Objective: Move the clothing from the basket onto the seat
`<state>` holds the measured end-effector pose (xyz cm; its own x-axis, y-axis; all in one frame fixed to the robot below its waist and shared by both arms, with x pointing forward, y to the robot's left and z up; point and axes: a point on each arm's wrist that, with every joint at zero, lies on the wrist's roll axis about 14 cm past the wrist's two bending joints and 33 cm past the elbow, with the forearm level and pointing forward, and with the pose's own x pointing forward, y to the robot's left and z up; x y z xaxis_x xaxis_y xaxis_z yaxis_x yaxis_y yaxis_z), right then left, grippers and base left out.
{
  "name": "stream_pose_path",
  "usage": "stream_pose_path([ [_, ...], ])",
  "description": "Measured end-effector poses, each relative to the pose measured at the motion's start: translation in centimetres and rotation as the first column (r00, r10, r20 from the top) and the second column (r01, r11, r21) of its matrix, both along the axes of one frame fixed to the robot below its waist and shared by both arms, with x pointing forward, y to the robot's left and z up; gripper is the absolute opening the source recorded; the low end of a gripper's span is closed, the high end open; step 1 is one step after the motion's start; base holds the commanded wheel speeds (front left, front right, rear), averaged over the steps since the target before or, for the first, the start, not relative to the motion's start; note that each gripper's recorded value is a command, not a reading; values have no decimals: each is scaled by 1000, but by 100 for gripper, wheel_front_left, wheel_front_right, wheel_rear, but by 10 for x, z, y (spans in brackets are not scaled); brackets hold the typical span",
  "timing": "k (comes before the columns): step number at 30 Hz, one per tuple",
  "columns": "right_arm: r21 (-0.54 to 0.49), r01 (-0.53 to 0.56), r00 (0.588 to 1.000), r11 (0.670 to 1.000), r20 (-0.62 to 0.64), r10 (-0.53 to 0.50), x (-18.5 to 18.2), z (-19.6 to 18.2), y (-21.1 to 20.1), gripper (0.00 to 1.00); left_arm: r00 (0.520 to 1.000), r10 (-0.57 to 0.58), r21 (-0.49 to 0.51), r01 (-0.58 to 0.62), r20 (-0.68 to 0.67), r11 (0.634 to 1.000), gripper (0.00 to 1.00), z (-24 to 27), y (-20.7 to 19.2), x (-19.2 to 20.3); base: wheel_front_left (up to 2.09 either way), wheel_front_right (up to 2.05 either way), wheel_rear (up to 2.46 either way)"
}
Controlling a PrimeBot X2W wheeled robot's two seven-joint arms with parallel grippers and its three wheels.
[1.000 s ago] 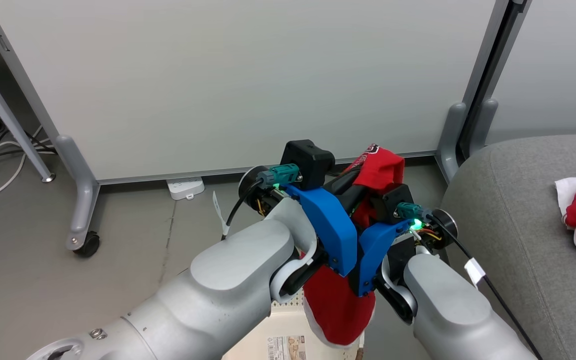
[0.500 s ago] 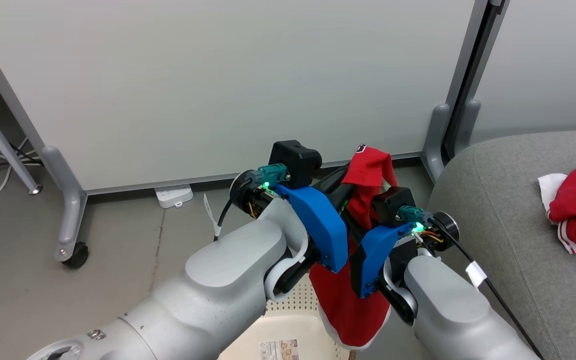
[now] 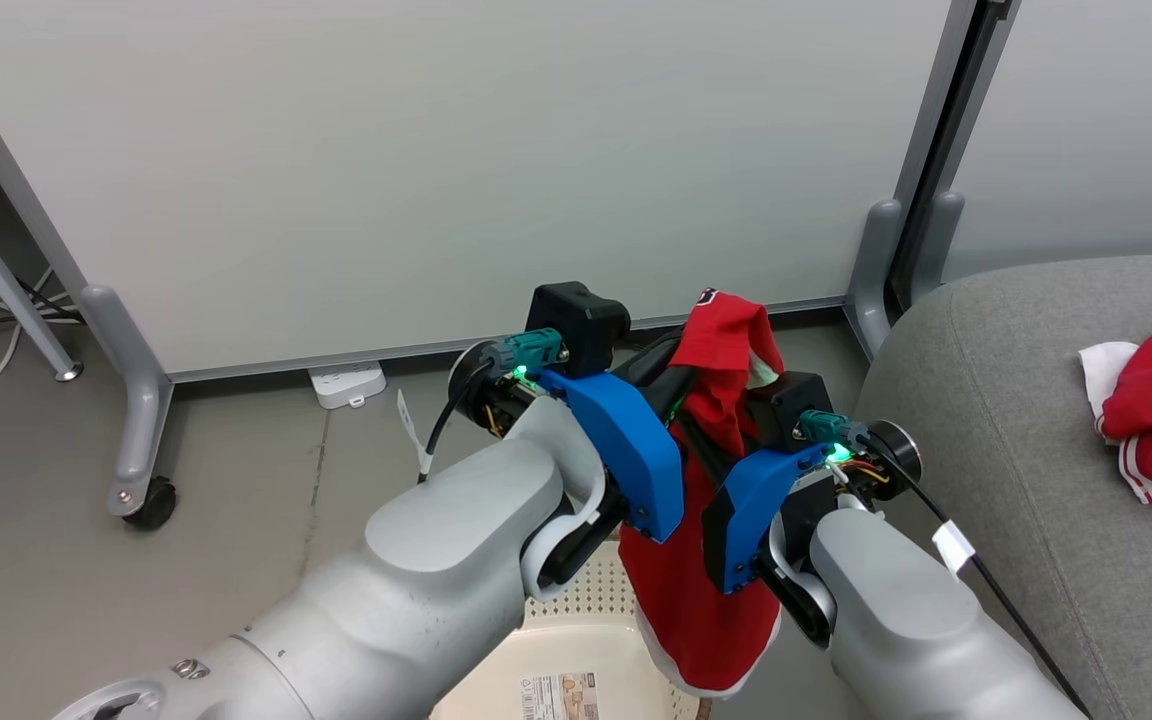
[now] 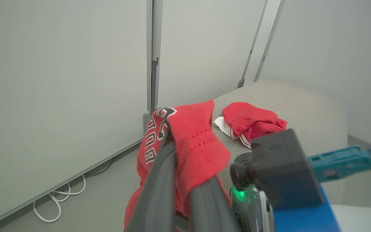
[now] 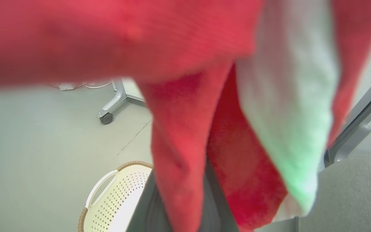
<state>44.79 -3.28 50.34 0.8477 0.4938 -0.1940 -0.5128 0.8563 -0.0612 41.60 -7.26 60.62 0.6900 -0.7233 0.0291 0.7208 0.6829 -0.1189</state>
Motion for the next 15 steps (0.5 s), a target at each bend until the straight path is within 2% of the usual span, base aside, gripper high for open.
stream_pose_path([
  [1,2,0,1000,1000,1,0,0,0,0,0,1000,-1,-1,1,0,1000,0,0,0,0,0,0,0],
  [2,2,0,1000,1000,0,0,0,0,0,0,1000,-1,1,1,2,1000,37,0,0,0,0,0,0],
  [3,2,-1,1000,1000,1,1,1,0,0,0,1000,-3,0,3,9,1000,95,0,0,1,0,0,0],
  [4,2,-1,1000,1000,0,1,1,0,0,0,1000,-5,1,5,16,1000,100,1,0,1,0,0,0],
  [10,4,2,1000,1000,3,-2,3,-1,-1,0,998,-33,-12,34,56,999,100,2,-1,-2,0,0,0],
  [15,10,11,1000,1000,6,-11,7,-1,-3,0,996,10,-58,-5,86,998,100,-2,19,-3,0,0,0],
])
